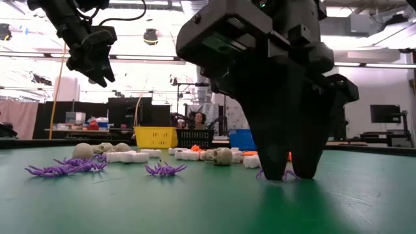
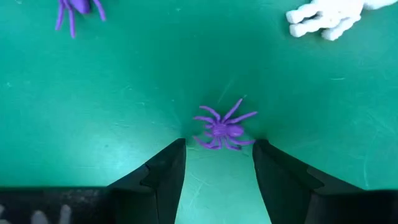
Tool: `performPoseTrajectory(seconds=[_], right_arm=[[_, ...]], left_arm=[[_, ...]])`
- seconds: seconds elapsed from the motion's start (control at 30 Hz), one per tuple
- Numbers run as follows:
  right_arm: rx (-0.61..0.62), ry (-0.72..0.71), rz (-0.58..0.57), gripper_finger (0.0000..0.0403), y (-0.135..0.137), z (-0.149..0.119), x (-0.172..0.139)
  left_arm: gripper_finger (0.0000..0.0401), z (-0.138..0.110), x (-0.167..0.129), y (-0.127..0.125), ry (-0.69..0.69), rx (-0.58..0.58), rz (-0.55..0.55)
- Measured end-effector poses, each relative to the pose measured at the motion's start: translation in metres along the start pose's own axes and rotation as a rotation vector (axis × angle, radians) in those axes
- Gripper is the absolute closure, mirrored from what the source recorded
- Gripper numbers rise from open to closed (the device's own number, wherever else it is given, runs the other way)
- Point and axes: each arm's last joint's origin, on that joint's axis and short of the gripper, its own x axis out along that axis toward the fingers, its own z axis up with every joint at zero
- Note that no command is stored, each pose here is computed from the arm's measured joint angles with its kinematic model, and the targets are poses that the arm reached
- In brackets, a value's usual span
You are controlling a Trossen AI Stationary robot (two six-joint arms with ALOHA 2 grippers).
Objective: Sort Halloween decoration
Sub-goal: Put the purple spider toy into the left black basket
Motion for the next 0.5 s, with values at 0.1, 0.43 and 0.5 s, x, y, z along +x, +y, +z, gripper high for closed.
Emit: performPoseTrajectory(seconds=[0.1,0.43,0.5], right_arm=[[0.0,-0.001,-0.002,0.021,-0.0013,0.0039,-0.0003],[0.011,0.016,0.015,0.0347,-0.0011,0.007,-0.0001],[0.009,0.016,0.017,0.0371,-0.0008,0.007,-0.0001]], left_arm=[[0.0145,0.0,0.0,0.0,0.0,-0.007,0.0],[0.0145,0.0,0.0,0.0,0.0,-0.01,0.0],[0.0145,0.0,0.0,0.0,0.0,-0.01,0.001]])
